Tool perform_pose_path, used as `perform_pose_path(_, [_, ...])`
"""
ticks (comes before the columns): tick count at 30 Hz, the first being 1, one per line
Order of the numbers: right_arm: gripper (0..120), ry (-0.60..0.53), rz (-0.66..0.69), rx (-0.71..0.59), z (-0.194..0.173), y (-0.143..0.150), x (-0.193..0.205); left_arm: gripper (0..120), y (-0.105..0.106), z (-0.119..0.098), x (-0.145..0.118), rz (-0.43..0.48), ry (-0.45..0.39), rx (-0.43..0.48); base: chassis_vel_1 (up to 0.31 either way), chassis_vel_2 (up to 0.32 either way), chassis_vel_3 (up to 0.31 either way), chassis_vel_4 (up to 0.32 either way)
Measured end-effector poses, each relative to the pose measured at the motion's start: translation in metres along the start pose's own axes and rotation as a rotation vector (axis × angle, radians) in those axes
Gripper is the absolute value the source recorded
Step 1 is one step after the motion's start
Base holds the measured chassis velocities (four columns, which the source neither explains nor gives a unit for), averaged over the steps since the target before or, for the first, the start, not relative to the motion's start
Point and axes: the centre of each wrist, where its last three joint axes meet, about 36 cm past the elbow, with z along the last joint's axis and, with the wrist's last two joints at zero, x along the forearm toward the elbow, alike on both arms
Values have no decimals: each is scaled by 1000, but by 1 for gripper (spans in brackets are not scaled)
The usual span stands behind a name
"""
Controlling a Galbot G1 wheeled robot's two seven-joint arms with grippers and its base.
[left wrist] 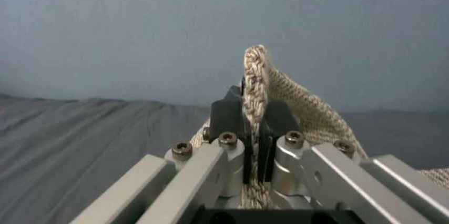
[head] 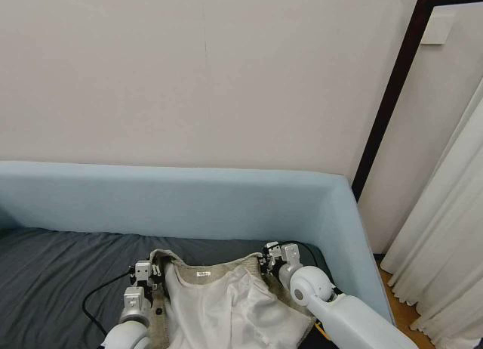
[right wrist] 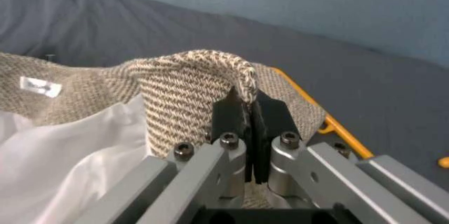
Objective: Pick up the clothes from the sofa and hang them on the clothes hanger.
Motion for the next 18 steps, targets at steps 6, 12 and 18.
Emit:
perform_pose_path(6, [1, -27, 0, 43, 5, -2, 8, 0, -1, 5, 11, -4, 0, 3, 0, 0, 0, 0])
perform_pose_path(12, [24, -34, 28, 92, 9, -23, 28, 0, 2, 8, 20, -18, 0, 4, 0, 0, 0, 0])
perform_pose_path(18, [46, 14, 57, 144, 28, -49, 41, 0, 5, 9, 25, -33, -1, 5, 0, 0, 0, 0])
